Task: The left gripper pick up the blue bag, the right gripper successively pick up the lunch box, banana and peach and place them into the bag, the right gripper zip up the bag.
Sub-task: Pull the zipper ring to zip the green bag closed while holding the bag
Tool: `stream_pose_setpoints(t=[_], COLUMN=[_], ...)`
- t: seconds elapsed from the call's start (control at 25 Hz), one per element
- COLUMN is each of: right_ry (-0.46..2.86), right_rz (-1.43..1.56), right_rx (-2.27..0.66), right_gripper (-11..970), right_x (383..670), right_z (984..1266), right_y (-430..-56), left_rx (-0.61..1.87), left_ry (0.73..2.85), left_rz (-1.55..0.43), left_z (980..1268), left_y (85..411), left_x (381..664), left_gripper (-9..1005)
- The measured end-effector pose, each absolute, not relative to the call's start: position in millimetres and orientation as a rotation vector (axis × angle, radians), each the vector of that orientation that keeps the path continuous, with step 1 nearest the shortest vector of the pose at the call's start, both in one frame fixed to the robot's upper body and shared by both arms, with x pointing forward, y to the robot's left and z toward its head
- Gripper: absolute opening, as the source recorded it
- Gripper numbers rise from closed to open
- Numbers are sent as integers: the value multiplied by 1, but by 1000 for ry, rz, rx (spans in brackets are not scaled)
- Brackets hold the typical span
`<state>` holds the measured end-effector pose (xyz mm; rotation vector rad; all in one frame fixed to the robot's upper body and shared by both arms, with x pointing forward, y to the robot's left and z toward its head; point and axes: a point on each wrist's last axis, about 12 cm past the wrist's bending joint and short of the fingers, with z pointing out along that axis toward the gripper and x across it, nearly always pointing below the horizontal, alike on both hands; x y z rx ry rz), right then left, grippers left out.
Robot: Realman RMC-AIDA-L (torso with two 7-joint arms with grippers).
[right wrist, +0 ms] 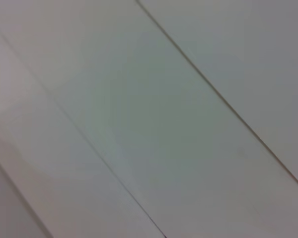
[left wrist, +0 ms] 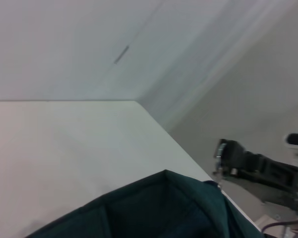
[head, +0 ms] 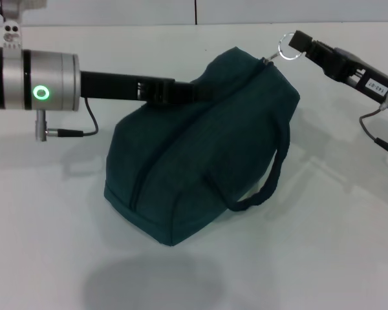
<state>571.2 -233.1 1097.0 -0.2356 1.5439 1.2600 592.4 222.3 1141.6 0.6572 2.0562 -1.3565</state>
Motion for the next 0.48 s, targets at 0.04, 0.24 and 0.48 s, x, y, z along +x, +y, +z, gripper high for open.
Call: stream_pose_setpoints(t=[0.04, 0.24, 0.48], right_ry=[1555, 1586, 1598], right_rz=[1272, 1327, 1393], right_rx=[-217, -157, -94], right_gripper=[128, 130, 132], right_x=[571, 569, 566], right_z=[1095, 1091, 1091], right_y=[-233, -233, -235], left_rx=[664, 710, 737], left_ry=[2051, 2021, 1961], left_rz=[-1364, -1407, -1458], left_z=[1141, 1141, 1142], left_y=[221, 217, 214], left_x=[591, 585, 579], left_gripper=[60, 56, 54])
